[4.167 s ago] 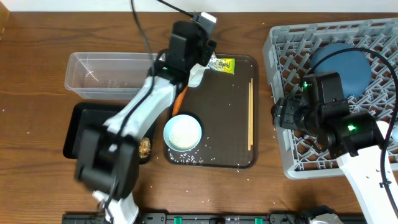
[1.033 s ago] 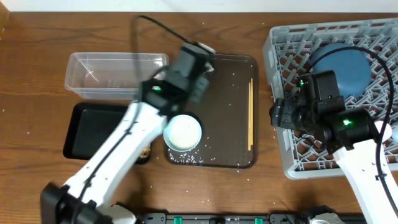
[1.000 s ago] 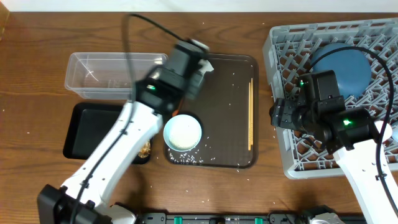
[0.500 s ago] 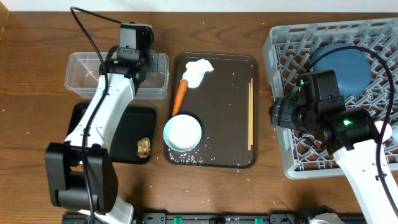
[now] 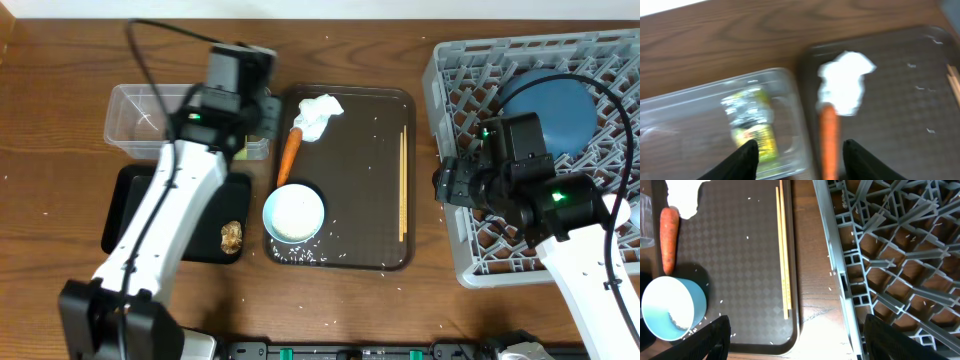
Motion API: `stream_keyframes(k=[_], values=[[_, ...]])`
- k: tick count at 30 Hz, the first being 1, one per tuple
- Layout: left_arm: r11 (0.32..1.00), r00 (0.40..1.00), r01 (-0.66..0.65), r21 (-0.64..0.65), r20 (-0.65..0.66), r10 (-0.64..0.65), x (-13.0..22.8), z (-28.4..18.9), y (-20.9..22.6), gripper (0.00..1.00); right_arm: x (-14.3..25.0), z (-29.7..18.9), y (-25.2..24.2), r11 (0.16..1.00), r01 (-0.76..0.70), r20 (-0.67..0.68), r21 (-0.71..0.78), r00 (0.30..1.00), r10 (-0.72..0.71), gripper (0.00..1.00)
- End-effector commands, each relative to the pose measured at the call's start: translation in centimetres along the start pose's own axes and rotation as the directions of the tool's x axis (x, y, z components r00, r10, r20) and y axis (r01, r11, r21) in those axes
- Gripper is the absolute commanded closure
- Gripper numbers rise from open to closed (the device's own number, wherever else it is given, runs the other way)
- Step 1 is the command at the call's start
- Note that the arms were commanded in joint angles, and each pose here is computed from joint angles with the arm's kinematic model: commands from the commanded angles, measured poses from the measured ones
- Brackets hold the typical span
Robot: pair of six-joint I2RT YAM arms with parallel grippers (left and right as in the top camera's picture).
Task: Sort waste into correct bins and load items into the dishwasher rack
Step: 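Move the left gripper to the white tissue and grasp it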
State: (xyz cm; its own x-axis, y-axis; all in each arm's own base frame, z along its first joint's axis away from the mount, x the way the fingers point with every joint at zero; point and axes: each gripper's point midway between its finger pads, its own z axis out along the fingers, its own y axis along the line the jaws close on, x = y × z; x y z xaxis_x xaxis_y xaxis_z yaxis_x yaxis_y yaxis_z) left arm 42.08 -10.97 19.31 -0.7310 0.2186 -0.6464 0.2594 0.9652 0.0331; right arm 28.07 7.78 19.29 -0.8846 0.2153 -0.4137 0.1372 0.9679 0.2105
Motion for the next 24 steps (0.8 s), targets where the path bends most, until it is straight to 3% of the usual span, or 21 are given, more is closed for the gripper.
stream_keyframes(k=[1, 9, 14, 24], values=[[0.992, 0.993, -0.095, 0.089, -0.068, 0.101, 2.0, 3.0, -3.8, 0.41, 0.1, 0.0, 0.3, 1.000, 0.011, -0.005, -0.004, 1.000, -0.011, 0.21], [0.965, 0.971, -0.224, 0.136, -0.055, 0.233, 3.1, 10.7, -7.6, 0.28, 0.4, 0.0, 0.7, 1.000, -0.012, -0.021, -0.026, 1.000, 0.012, 0.21], [0.966, 0.971, -0.229, 0.118, -0.047, 0.236, 4.1, 15.1, -7.6, 0.28, 0.5, 0.0, 0.7, 1.000, -0.012, -0.022, -0.025, 1.000, 0.011, 0.20], [0.965, 0.968, -0.231, 0.125, -0.075, 0.241, 6.3, 18.8, -8.0, 0.28, 0.6, 0.0, 0.6, 1.000, -0.012, -0.028, -0.022, 1.000, 0.011, 0.20]])
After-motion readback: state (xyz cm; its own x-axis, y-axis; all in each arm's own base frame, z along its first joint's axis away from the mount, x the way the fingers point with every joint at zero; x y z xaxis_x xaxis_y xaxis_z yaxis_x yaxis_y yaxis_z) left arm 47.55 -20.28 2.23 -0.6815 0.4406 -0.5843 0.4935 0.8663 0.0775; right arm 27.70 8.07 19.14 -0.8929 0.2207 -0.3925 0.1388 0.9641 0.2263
